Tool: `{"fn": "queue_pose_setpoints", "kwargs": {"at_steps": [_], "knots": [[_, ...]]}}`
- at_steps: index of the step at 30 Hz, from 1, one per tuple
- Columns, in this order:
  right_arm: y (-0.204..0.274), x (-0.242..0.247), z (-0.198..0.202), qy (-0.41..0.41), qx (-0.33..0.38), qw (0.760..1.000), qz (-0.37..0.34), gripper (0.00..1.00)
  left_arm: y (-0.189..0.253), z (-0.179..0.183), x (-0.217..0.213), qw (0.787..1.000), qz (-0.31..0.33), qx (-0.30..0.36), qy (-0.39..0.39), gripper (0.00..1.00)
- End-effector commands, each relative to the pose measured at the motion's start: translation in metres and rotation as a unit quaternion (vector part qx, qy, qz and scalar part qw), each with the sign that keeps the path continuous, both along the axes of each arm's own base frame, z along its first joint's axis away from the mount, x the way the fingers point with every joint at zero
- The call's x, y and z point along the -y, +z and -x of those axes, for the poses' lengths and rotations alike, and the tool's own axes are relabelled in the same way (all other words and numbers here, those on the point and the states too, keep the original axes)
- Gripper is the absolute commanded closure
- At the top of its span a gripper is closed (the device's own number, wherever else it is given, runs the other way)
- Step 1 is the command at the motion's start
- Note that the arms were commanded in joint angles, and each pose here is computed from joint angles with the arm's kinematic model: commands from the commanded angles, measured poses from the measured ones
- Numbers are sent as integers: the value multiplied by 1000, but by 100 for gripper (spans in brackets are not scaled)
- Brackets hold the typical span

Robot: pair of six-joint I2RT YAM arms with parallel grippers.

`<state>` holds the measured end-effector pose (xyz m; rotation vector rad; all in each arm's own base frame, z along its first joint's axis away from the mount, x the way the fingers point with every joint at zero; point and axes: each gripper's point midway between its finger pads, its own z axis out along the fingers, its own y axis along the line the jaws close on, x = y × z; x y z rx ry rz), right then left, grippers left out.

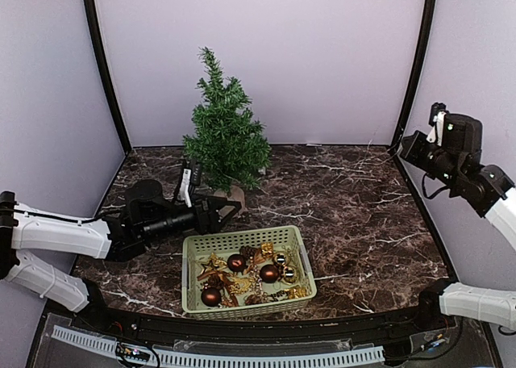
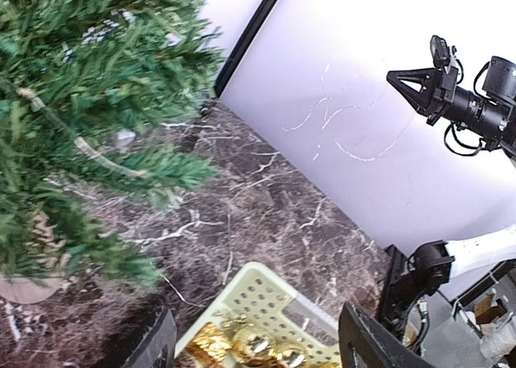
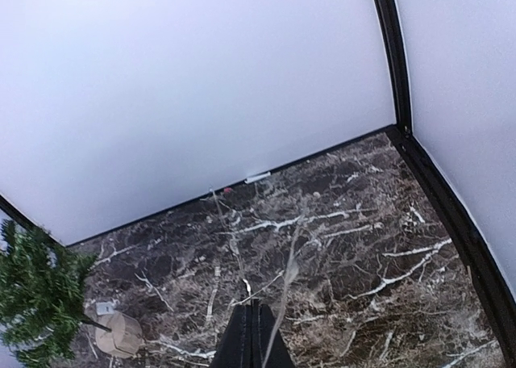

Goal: Decorate the small christmas tree
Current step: Wrap the side of the string light in the gap of the branches.

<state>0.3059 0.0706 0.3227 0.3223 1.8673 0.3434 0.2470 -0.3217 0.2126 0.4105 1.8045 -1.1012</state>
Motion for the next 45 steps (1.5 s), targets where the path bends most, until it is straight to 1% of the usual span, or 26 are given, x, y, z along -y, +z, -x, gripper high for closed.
{"fn": "queue_pose_setpoints", "kwargs": {"at_steps": [1,3,4,5,7,9,12,15,20,25,27,32,35,38,39,40,45], "knots": [[46,2,12,12,56,998,-21,100,28,0,5,998,66,16,15,28],[52,2,17,14,64,997,-28,100,35,0,11,996,84,16,7,32],[56,3,19,14,69,997,-31,100,39,0,14,996,88,18,2,39],[58,4,22,14,73,997,-33,100,36,0,18,996,84,15,-1,42],[64,7,27,14,83,996,-39,100,35,-4,22,996,84,12,2,51],[70,8,32,13,90,995,-41,100,32,-10,25,996,86,2,12,54],[77,12,38,11,99,994,-42,100,27,-14,29,995,92,-10,21,55],[82,15,42,6,104,994,-40,100,30,-17,33,995,100,-11,25,48],[87,22,49,-3,113,993,-39,100,12,-28,41,995,85,-38,44,42],[93,25,54,-7,118,992,-39,100,3,-32,50,994,83,-43,49,38],[91,25,54,-7,116,992,-40,100,6,-35,47,993,89,-39,62,39],[86,23,52,-5,112,993,-44,100,23,-32,32,990,107,-3,91,50],[83,22,50,-5,111,993,-48,100,34,-23,26,989,117,7,93,54],[81,20,48,-1,110,993,-50,100,33,-14,18,988,120,-5,95,55],[81,19,48,0,109,993,-51,100,41,-9,15,987,128,-4,95,55],[80,19,47,0,109,993,-51,100,37,-7,12,988,123,-12,97,55],[81,16,46,6,110,992,-56,100,41,-2,-17,981,135,-43,136,55]]}}
